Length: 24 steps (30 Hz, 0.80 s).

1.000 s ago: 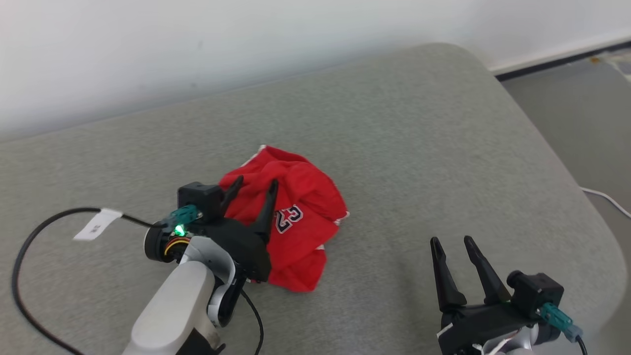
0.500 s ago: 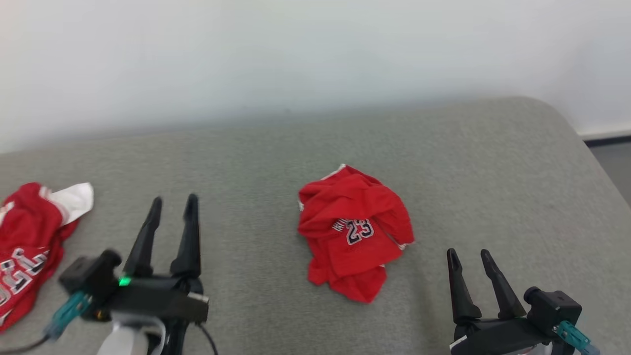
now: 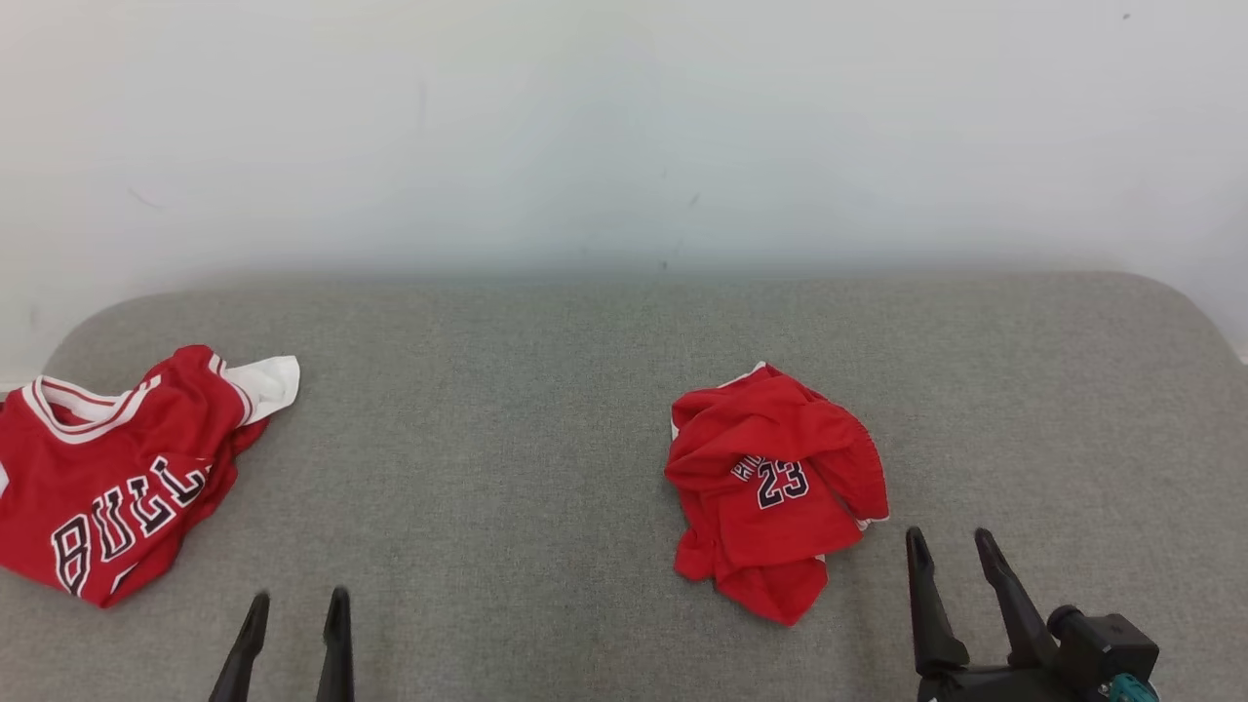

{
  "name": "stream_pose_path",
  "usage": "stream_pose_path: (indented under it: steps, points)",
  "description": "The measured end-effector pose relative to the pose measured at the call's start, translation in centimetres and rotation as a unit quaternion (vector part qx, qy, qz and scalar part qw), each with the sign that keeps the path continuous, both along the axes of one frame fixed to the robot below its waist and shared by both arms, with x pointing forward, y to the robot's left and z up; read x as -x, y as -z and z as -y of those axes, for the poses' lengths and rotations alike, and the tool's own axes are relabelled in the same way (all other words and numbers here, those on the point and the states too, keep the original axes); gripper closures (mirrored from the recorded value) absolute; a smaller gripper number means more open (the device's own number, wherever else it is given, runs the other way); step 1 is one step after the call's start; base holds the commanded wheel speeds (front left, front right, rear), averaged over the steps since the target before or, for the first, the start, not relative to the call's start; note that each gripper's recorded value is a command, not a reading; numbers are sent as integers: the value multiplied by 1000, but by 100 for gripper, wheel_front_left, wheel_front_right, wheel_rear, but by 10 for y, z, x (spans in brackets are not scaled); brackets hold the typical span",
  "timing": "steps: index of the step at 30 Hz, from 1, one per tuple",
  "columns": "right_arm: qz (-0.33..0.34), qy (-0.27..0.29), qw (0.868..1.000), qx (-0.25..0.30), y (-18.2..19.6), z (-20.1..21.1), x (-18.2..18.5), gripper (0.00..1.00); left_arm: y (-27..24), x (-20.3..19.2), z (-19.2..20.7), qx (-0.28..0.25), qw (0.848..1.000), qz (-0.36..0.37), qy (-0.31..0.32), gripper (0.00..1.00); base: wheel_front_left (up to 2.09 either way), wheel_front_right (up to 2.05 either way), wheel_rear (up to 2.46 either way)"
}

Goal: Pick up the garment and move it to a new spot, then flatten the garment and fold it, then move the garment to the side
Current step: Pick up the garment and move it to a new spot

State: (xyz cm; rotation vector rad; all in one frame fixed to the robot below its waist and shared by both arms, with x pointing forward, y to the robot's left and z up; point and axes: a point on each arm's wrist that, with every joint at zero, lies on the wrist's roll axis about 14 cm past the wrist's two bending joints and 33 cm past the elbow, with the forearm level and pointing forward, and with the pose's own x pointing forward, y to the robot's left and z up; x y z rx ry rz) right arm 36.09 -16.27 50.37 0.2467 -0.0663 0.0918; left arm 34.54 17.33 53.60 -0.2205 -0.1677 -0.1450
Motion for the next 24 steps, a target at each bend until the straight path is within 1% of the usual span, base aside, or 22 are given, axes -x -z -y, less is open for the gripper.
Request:
stream_pose_path:
  steps: [4,10,18,24]
  points:
    - [-12,9,1000,12,9,7,4,0,28,10,-17,-2,999,-42,-31,0,0,0,0]
    - [-54,12,998,23,29,11,13,0,58,17,-18,-6,995,-90,-31,0,0,0,0]
    - [-67,17,997,21,35,15,17,0,75,19,-14,-6,993,-119,-21,0,0,0,0]
    - [-65,15,998,11,35,13,17,0,76,19,-15,-5,993,-120,-21,0,0,0,0]
